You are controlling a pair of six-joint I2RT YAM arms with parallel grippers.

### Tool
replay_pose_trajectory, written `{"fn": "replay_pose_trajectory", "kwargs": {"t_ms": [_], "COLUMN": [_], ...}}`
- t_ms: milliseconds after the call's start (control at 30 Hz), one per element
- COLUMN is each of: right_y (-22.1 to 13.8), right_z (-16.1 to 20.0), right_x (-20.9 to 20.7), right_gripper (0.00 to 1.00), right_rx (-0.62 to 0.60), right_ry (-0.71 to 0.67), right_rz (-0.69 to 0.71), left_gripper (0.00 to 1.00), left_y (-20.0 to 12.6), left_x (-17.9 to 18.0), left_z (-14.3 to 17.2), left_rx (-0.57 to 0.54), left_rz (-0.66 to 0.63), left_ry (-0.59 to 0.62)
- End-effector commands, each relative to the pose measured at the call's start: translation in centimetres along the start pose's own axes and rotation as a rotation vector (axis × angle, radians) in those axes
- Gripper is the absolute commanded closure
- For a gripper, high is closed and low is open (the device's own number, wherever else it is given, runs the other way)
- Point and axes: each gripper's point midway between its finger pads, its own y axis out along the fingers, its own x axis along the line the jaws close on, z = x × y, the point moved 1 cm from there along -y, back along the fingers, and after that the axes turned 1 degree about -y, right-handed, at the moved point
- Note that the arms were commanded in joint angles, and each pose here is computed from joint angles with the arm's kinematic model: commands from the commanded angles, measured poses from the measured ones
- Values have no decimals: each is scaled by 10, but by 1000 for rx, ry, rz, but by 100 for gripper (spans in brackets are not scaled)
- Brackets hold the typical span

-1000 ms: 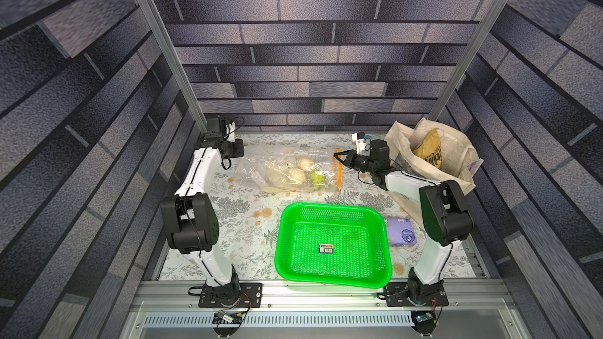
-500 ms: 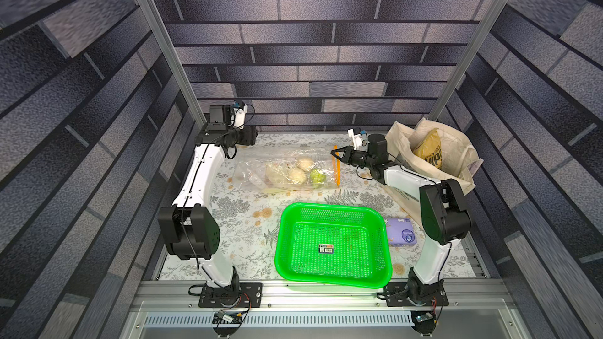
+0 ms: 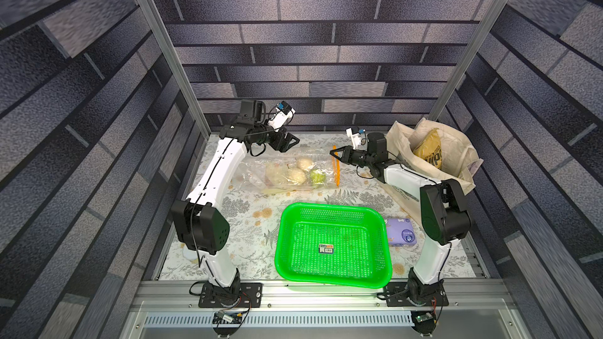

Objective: Open the zip-top bag and take out the pear
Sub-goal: Adjust the zipper food storage bag at the center of the board, then pick up the pear from the zipper food storage bag.

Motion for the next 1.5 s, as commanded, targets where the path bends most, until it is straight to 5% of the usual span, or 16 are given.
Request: {"fn": "replay_pose_trajectory", "kwargs": {"t_ms": [0,300,567,1000,1133,1467], "right_y": [3,2,3,1,1,3], "right_z": [-5,-5,-2,-1,-1,0], "right_x": [13,15,16,23,24,20], "right_gripper": [94,94,94,94,94,94], "right_rx": [11,14,14,22,23,27], "right_ry": [-39,-36,-21,-28,-28,-18], "right_rz": [-38,-47,-71,-100,-107,-99], "left_gripper": [20,20,22,27,37,85], "left_y": [15,49,84,109,112,111], "left_x": [-30,-51,-43,-50,-46,-51], "left_z": [2,21,46,65,66,67], "left_rx": [41,125,247,309,322,323], "left_rz": [90,136,-18,-9,-20,-7], "left_ry": [96,149,335,406,416,439]}}
